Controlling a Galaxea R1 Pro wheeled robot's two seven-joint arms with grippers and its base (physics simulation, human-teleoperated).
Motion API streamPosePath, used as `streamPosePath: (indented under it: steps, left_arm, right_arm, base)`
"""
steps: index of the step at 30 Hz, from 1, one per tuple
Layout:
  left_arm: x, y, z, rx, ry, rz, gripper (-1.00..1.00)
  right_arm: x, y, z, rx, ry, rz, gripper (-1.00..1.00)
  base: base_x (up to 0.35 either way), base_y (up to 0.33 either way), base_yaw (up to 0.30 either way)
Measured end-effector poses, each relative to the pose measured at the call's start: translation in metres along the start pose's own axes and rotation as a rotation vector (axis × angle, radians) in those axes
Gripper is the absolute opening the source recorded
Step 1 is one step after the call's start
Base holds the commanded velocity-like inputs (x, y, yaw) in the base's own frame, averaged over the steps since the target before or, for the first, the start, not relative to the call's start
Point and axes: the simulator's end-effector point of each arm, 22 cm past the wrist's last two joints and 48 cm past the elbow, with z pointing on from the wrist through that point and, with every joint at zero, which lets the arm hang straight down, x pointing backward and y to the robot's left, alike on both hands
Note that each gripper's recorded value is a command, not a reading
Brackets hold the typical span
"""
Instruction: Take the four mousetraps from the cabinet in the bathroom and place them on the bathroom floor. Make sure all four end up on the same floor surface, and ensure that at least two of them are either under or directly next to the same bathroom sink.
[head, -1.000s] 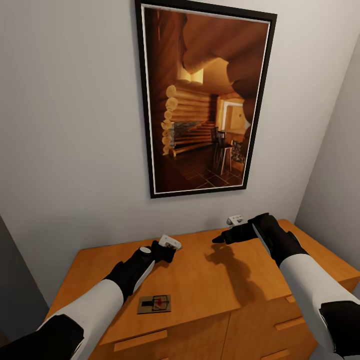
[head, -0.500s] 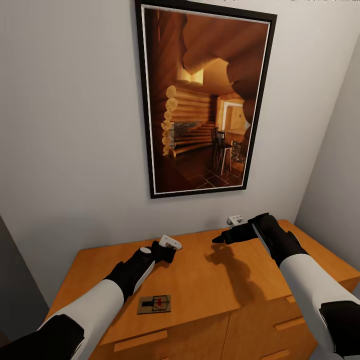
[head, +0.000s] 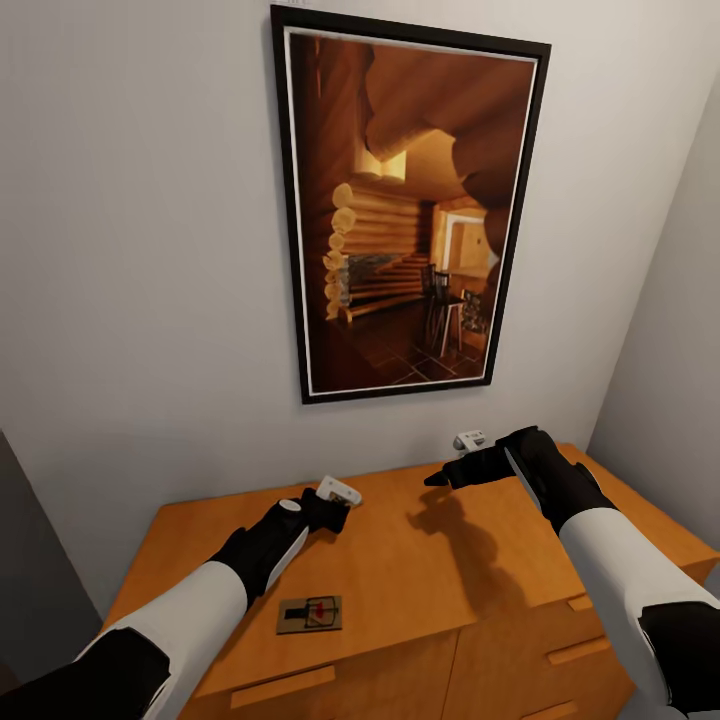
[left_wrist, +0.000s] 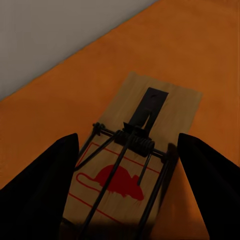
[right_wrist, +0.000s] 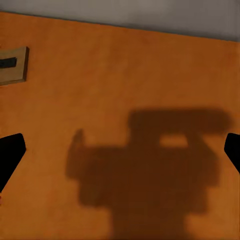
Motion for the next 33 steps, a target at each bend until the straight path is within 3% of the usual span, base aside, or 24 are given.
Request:
streamPosePath:
  steps: [33]
  left_arm:
    - [-0.028,0.002,-0.027,-0.002,0.001,0.001,-1.00]
  right_arm:
    - [-0.015,0.013,-0.027,0.009,0.024,-0.019,1.00]
  base:
    - [0.000,0.000,0.000]
